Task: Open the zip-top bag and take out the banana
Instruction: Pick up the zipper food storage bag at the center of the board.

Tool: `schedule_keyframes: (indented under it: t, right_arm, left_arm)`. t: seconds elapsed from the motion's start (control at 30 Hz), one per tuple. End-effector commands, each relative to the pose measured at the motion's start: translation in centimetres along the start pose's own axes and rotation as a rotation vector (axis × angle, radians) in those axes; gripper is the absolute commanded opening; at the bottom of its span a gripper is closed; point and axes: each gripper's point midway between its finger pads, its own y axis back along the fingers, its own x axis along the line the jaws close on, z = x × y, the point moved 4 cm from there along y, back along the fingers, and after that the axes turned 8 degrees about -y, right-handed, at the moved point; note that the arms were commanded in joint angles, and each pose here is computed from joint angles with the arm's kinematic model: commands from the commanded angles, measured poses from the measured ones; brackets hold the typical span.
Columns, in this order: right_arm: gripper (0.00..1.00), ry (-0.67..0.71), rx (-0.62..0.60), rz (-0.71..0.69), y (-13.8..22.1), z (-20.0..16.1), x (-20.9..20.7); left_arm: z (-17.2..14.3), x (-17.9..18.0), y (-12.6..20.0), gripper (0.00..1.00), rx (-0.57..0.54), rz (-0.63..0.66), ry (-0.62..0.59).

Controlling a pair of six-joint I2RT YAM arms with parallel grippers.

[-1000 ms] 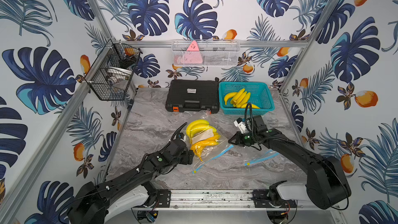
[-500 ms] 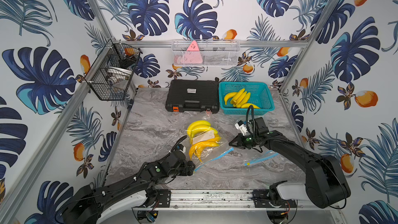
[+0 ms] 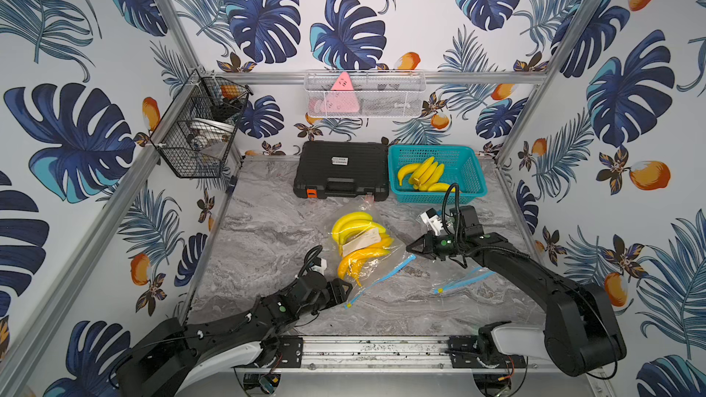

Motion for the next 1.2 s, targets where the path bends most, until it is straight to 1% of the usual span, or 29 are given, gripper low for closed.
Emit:
schedule_keyframes:
  t: [0.0, 0.07, 0.17, 0.2, 0.27, 0.33, 0.57, 0.6, 0.77, 0.8, 0.83, 0.87, 0.9, 0.97, 1.0, 1.03, 1.07, 1.17]
  right_arm:
    - [0.00, 0.008, -0.012, 0.017, 0.0, 0.2, 0.2]
    - [0.00, 0.009, -0.009, -0.009, 0.0, 0.1, -0.2]
    - [0.00, 0.003, -0.011, -0.010, -0.1, -0.2, -0.5]
    - [0.00, -0.003, -0.014, -0.005, -0.1, -0.2, -0.6]
    - [0.00, -0.008, -0.016, 0.010, -0.1, -0.2, -0.5]
    - [0.00, -0.014, -0.021, 0.023, -0.1, -0.1, -0.4]
    - [0.00, -0.035, -0.032, 0.041, -0.1, 0.1, -0.4]
    - [0.00, -0.036, -0.035, 0.039, -0.1, 0.1, -0.4]
    - [0.00, -0.043, -0.036, 0.017, 0.0, -0.3, -1.0]
    - [0.06, -0.040, -0.039, 0.005, 0.1, -0.4, -1.2]
    - [0.20, -0.035, -0.044, -0.018, 0.2, -0.4, -1.4]
    - [0.26, -0.025, -0.049, -0.047, 0.4, -0.6, -1.7]
    - [0.29, -0.008, -0.055, -0.071, 0.7, -0.7, -1.9]
    - [0.38, 0.035, -0.088, -0.137, 1.7, -1.0, -2.0]
    - [0.48, 0.063, -0.110, -0.149, 2.3, -1.2, -1.7]
    - [0.63, 0.093, -0.141, -0.165, 3.1, -1.3, -1.3]
    - [0.65, 0.140, -0.180, -0.175, 4.1, -1.4, -0.5]
    - [0.67, 0.330, -0.288, -0.183, 6.3, -2.8, 2.3]
  left_arm:
    - [-1.7, 1.3, -0.5, 0.70, 0.089, 0.037, 0.078]
    - [-2.2, 2.1, -0.5, 0.68, 0.103, 0.054, 0.105]
    - [-2.3, 2.7, -0.4, 0.56, 0.090, 0.079, 0.112]
    - [-2.2, 2.7, -0.4, 0.54, 0.087, 0.078, 0.109]
    - [-2.2, 2.6, -0.5, 0.53, 0.085, 0.068, 0.114]
    - [-2.1, 2.4, -0.6, 0.47, 0.077, 0.054, 0.117]
    - [-1.4, 1.4, -0.6, 0.03, 0.061, 0.025, 0.093]
    - [-1.4, 1.3, -0.6, 0.00, 0.058, 0.023, 0.089]
    - [-0.8, 0.9, 0.1, 0.00, 0.028, 0.023, 0.079]
    - [-0.6, 0.7, 0.3, 0.00, 0.026, 0.023, 0.072]
    - [-0.3, 0.4, 0.5, 0.00, 0.021, 0.026, 0.060]
    - [-0.1, 0.1, 0.8, 0.00, 0.015, 0.032, 0.044]
    - [0.3, -0.3, 1.1, 0.00, 0.010, 0.035, 0.032]
    - [0.8, -0.9, 1.5, 0.00, 0.002, 0.038, 0.009]
    - [0.9, -1.1, 1.6, 0.00, 0.000, 0.039, 0.007]
    - [1.1, -1.4, 1.7, 0.00, -0.001, 0.036, 0.004]
    - [1.3, -1.7, 1.7, 0.00, -0.002, 0.032, 0.009]
    - [1.9, -2.8, 1.5, 0.00, 0.012, 0.013, 0.009]
